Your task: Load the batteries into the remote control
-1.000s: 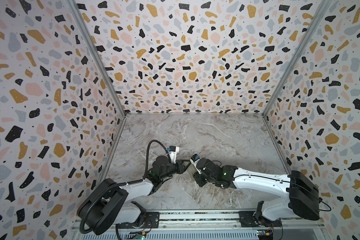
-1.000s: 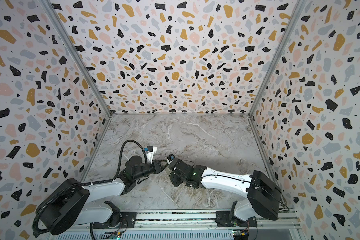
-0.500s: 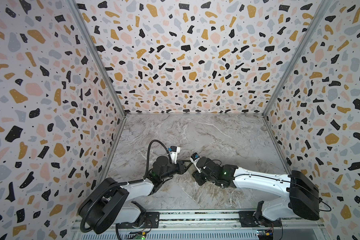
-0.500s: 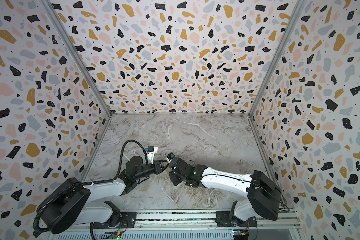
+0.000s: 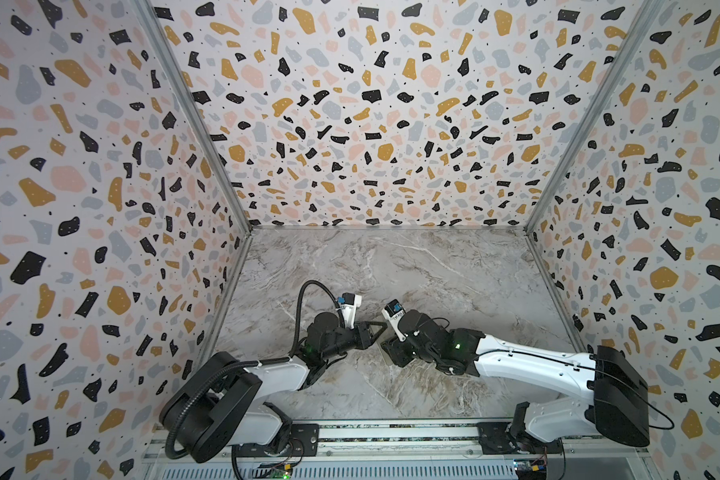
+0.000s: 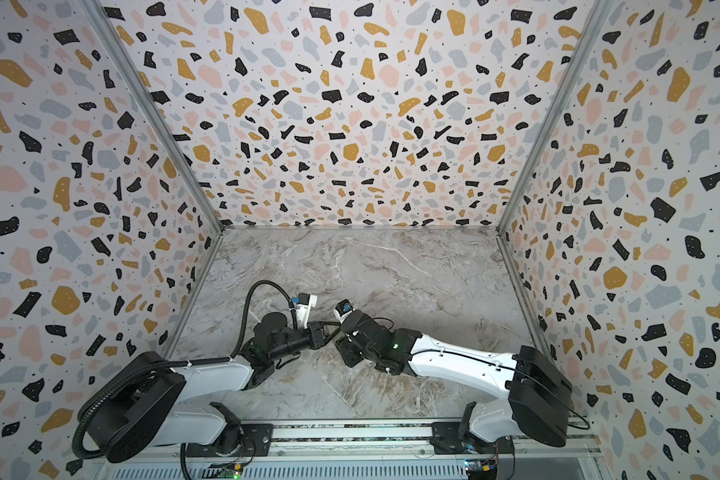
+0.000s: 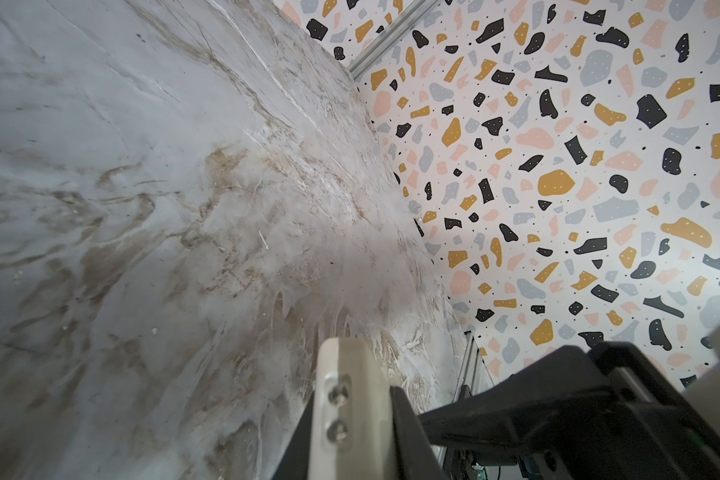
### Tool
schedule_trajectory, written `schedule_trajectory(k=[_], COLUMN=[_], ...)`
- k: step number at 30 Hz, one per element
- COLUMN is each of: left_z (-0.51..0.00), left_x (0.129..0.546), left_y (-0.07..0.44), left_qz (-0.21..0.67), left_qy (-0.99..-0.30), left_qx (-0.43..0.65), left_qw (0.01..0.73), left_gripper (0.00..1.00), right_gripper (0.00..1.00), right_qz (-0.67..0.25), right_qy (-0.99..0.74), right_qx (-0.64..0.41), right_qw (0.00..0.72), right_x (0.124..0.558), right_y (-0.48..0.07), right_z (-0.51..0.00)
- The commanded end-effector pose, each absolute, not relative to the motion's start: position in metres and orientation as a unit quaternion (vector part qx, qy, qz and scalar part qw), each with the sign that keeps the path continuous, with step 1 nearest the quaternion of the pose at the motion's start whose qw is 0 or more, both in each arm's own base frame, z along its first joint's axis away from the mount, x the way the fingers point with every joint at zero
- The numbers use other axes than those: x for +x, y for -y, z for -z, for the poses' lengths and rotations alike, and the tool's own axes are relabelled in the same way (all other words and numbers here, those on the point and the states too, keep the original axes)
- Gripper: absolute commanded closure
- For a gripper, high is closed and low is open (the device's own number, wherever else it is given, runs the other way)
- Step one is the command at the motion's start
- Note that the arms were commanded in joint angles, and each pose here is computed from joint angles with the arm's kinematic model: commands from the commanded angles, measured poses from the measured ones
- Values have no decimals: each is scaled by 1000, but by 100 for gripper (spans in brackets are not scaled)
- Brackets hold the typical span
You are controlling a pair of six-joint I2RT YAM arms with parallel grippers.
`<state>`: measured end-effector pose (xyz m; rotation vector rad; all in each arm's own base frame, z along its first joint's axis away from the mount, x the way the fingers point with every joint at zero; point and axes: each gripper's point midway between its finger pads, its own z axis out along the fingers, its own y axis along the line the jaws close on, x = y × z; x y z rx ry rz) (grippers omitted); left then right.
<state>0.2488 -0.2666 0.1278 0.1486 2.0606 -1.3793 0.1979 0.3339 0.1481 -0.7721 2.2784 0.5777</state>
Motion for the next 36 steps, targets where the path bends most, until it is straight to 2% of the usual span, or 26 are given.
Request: schedule_trajectory(k=[1,5,12,17,36], left_z=[-143,-141,-138,-135,-142], left_x=[246,246,247,247,245], left_y=[270,270,270,270,267], left_qz=[548,547,544,538,527], left_qy=[-760,-762,-764,-769,-771], left_qx=[71,69,67,72,82], left_qw=[341,340,340,338,346], left_gripper=[100,100,100,100,100], right_gripper=[44,41,24,18,13], right_qz=[-227,-226,-224,-221,-232], right_qy=[-866,-867,-867,-865,-850], right_qx=[-282,-279,-280,-280,-291], right_qw=[345,346,347,353,373], right_x=[199,195,192,193,193], right_y=[-326,-318,-309,-304,-294], right_z=[-163,-162,-157,-159,-165])
